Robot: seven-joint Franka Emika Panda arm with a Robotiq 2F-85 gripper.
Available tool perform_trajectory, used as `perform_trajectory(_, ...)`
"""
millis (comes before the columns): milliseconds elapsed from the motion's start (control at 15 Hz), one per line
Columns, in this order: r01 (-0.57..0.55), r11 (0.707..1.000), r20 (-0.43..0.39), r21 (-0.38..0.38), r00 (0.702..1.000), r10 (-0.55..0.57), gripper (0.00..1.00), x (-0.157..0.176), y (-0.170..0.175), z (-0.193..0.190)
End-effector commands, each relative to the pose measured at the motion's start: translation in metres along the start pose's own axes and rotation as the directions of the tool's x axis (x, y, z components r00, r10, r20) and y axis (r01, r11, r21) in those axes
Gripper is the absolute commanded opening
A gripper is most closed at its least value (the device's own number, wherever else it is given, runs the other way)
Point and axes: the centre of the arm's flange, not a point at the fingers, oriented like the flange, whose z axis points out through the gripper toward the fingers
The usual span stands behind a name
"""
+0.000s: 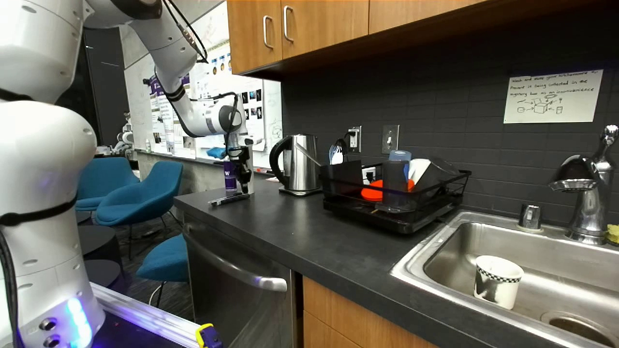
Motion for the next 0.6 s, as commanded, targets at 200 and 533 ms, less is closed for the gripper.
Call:
perform_trajectory(200,-0.019,1.000,0.006,-0.005,1.000,0.019,0.00,-0.015,0.014,0.003)
perform_trajectory(533,-0.017,1.000,0.002,0.008,1.000,0.017,0.00,-0.027,0.024,0.003)
